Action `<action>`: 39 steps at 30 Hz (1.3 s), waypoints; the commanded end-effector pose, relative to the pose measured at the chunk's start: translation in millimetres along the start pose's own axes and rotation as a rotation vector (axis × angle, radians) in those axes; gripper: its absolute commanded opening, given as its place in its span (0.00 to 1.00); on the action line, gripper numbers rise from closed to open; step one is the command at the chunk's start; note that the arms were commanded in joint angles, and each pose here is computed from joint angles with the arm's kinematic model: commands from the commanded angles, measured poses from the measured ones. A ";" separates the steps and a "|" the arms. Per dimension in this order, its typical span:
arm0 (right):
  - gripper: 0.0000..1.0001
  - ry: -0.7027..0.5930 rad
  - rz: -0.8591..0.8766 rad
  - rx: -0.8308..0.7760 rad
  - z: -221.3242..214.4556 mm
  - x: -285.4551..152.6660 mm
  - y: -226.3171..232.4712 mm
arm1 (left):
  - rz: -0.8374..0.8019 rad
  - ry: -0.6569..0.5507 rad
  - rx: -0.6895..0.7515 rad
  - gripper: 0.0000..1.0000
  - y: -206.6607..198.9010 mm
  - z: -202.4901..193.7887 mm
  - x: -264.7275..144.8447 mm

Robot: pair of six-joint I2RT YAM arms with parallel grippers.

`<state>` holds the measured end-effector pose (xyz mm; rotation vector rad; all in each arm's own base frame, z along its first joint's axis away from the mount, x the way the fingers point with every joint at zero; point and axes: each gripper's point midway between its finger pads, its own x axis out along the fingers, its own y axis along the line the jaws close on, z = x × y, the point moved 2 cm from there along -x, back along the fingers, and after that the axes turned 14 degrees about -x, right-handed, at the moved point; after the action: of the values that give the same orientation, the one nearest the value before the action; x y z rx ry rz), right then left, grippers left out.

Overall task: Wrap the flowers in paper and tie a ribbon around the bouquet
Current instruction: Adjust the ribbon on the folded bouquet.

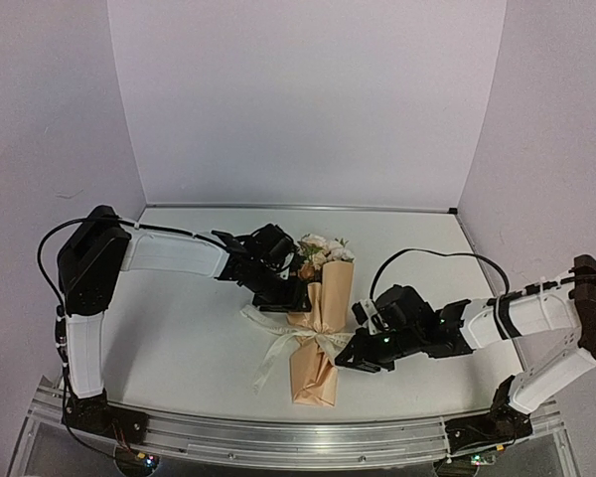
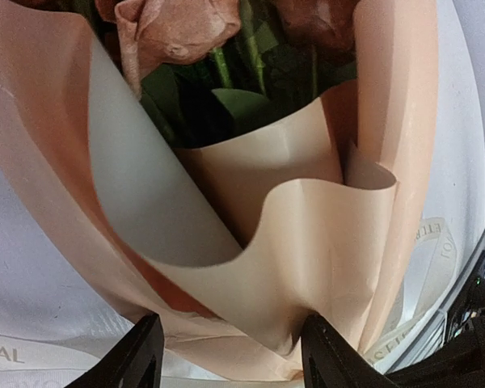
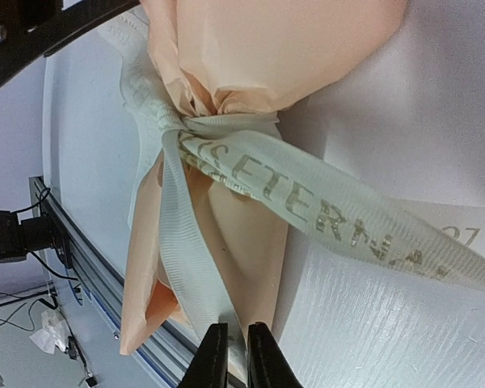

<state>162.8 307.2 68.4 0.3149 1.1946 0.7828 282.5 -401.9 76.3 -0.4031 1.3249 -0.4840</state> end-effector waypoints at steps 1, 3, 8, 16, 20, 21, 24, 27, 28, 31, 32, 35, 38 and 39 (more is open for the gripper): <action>0.00 -0.003 0.022 -0.032 6.9 -1.7 11.9 | 0.042 -0.045 -0.042 0.52 7.1 11.8 3.7; 0.00 0.002 0.019 -0.039 6.3 -2.8 12.0 | 0.046 -0.044 -0.047 0.47 9.5 11.9 5.7; 0.00 0.011 -0.002 -0.055 4.5 -6.4 10.0 | 0.060 -0.052 -0.038 0.26 14.3 14.2 9.6; 0.00 0.085 -0.126 -0.122 -14.9 -21.6 -12.9 | 0.091 -0.073 0.016 0.07 21.2 17.6 11.0; 0.00 0.106 -0.164 -0.149 -22.4 -28.2 -21.6 | 0.096 -0.080 0.037 0.02 22.8 19.0 9.9; 0.00 0.111 -0.170 -0.155 -24.0 -29.3 -22.9 | 0.095 -0.081 0.042 0.01 22.8 19.2 9.5; 0.00 0.125 -0.190 -0.164 -27.8 -32.1 -27.2 | 0.092 -0.083 0.049 0.00 22.5 19.8 8.1; 0.00 0.148 -0.217 -0.176 -33.9 -35.7 -33.4 | 0.094 -0.086 0.049 0.00 24.1 20.4 6.5; 0.00 0.158 -0.231 -0.183 -36.9 -37.3 -36.8 | 0.095 -0.087 0.049 0.00 24.7 20.6 6.1; 0.00 0.179 -0.264 -0.199 -43.9 -42.2 -44.5 | 0.096 -0.088 0.047 0.00 26.4 20.7 5.4; 0.00 0.184 -0.273 -0.203 -45.5 -43.4 -46.4 | 0.094 -0.088 0.049 0.00 26.0 20.4 5.0; 0.00 0.193 -0.290 -0.223 -46.9 -46.7 -47.7 | 0.089 -0.091 0.052 0.00 25.1 20.3 3.4; 0.01 0.196 -0.297 -0.236 -45.3 -49.7 -45.8 | 0.062 -0.097 0.058 0.01 19.0 22.1 -0.2; 0.04 0.192 -0.294 -0.240 -42.7 -50.9 -43.1 | 0.044 -0.099 0.061 0.02 14.2 23.1 -2.3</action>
<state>136.9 246.1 60.7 -0.0592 1.2584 0.7205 290.3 -397.2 60.0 -0.3383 1.2937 -0.4754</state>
